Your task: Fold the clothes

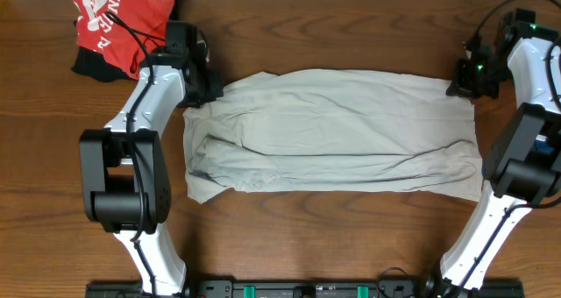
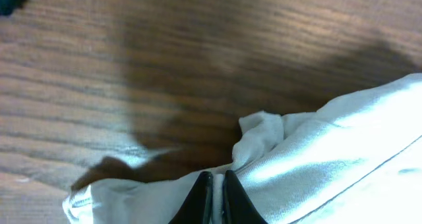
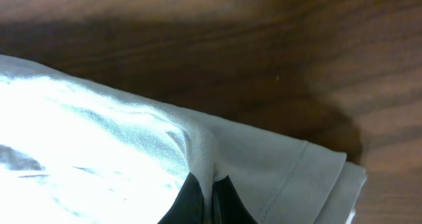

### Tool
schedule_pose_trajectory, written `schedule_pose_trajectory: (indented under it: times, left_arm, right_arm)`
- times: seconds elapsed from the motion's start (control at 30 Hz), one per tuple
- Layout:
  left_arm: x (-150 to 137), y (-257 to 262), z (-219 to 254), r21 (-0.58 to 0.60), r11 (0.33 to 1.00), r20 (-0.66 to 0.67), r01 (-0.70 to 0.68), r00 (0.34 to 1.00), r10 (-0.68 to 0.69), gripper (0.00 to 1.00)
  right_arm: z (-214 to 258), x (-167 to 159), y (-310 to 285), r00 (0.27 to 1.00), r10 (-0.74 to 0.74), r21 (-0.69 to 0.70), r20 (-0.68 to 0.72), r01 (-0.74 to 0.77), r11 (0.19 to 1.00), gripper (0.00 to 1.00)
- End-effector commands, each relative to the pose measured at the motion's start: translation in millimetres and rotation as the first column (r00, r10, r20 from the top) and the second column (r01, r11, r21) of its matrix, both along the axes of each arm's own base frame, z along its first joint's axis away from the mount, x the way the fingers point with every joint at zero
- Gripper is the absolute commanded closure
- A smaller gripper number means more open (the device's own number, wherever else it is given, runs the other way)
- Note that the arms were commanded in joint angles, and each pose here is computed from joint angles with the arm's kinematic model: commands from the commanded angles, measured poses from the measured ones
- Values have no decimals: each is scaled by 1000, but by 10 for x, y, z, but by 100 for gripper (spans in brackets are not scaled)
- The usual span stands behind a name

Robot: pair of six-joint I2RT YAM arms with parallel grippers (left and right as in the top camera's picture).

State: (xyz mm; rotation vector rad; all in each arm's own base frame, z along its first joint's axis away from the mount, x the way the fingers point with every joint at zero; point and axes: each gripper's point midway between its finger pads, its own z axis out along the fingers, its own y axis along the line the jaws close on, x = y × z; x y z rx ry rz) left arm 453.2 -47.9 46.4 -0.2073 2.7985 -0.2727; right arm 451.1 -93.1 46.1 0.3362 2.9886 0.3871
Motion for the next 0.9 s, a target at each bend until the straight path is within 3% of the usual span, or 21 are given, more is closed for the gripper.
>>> schedule_pose_trajectory:
  times: [0.0,0.17,0.47,0.63,0.87]
  left_arm:
    - [-21,37,93,12,1000,5,-5,1000,5,94]
    - [-123,121,127,14,1000,-29,-22,999,23,94]
    - [-329,157,98,25,1000,-107,1,994,2,94]
    - [-364,164,90,29,1000,-120,12,993,-8,94]
    - [-449,462,55,165,986,-154,-20,987,46,94]
  right_arm:
    - [153,-23,-53,999,-46,-24,7,46,999,99]
    - [124,-187,-196,993,-91,-117,-69,83,990,99]
    - [223,-350,-180,988,-97,-125,-118,82,989,99]
    - [246,-464,-326,978,-138,-219,-158,101,970,99]
    - [250,-524,-466,965,-195,-302,-175,136,943,99]
